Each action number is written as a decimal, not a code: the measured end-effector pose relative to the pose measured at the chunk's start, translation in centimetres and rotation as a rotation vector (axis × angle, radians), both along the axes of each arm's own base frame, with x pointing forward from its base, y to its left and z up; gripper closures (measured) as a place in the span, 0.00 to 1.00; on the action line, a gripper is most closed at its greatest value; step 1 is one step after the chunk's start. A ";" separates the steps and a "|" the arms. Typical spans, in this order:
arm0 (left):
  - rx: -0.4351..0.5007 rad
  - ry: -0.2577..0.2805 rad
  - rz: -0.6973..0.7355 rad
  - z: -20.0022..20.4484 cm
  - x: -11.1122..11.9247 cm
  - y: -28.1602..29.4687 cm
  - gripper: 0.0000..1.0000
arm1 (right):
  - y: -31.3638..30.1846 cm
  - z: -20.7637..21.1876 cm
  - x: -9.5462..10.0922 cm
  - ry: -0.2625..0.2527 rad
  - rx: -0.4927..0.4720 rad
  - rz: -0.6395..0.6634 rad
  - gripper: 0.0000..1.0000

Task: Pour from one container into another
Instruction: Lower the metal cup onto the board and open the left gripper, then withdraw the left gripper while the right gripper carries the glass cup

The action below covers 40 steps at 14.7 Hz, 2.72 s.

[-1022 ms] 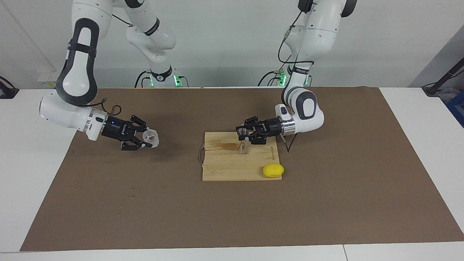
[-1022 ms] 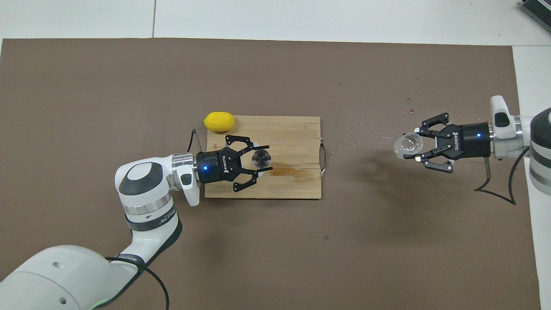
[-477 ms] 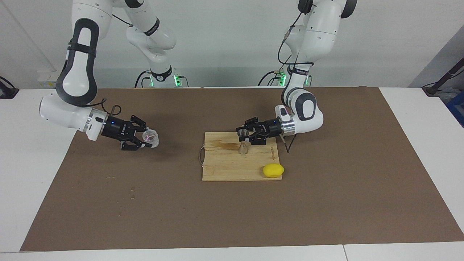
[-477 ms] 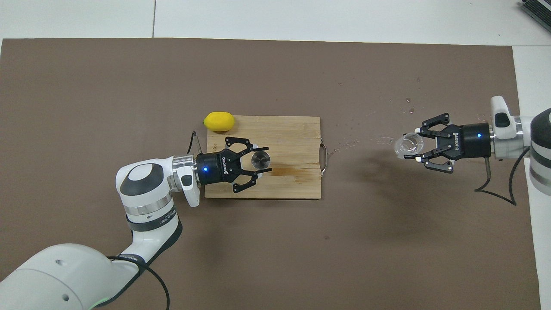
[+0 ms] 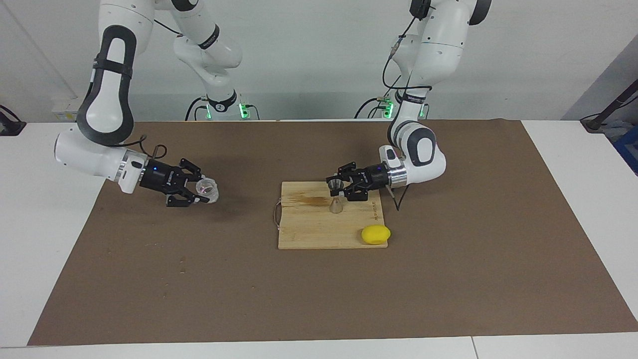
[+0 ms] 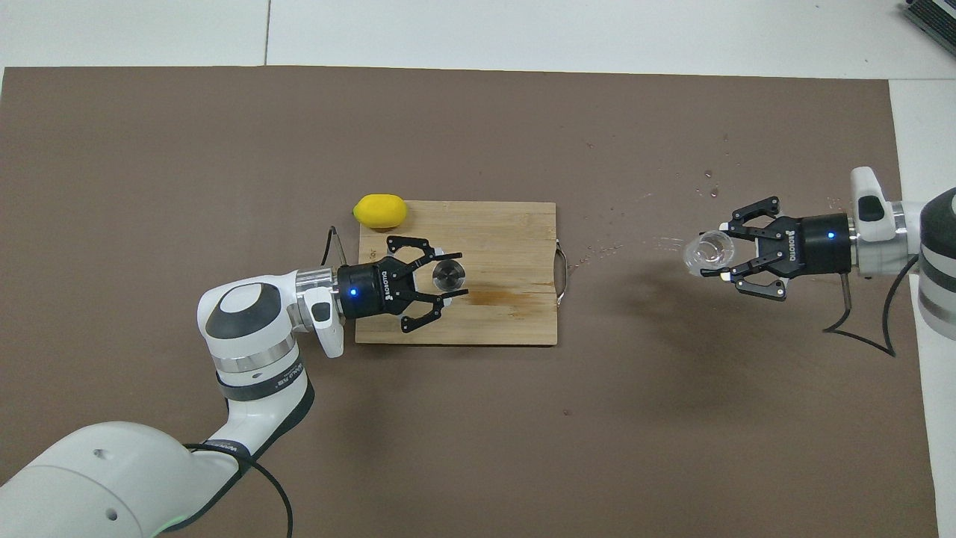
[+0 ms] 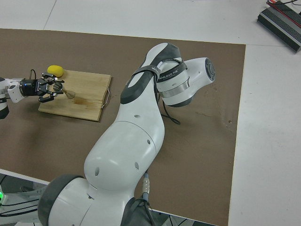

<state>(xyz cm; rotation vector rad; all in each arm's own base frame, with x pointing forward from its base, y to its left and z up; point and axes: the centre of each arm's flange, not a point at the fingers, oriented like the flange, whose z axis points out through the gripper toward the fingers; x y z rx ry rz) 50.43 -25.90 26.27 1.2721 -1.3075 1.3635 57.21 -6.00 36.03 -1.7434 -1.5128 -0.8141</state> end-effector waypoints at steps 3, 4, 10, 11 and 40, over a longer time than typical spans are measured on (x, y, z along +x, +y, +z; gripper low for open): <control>0.000 0.000 0.001 0.0 0.0 0.0 0.48 | 0.0 0.0 0.0 0.000 0.000 0.000 0.48; 0.000 0.000 0.001 0.0 0.0 0.0 0.48 | 0.0 0.0 0.0 0.000 0.000 0.000 0.48; 0.001 0.000 0.003 0.0 0.0 0.1 0.16 | 0.1 0.0 0.0 0.000 0.001 0.002 0.48; 0.001 0.000 0.004 0.0 0.0 0.1 0.07 | 0.1 0.0 0.0 0.000 0.001 0.002 0.48; 0.186 -0.004 -0.074 3.4 3.2 26.4 0.00 | 17.2 4.1 -0.6 -0.014 -0.036 0.115 0.48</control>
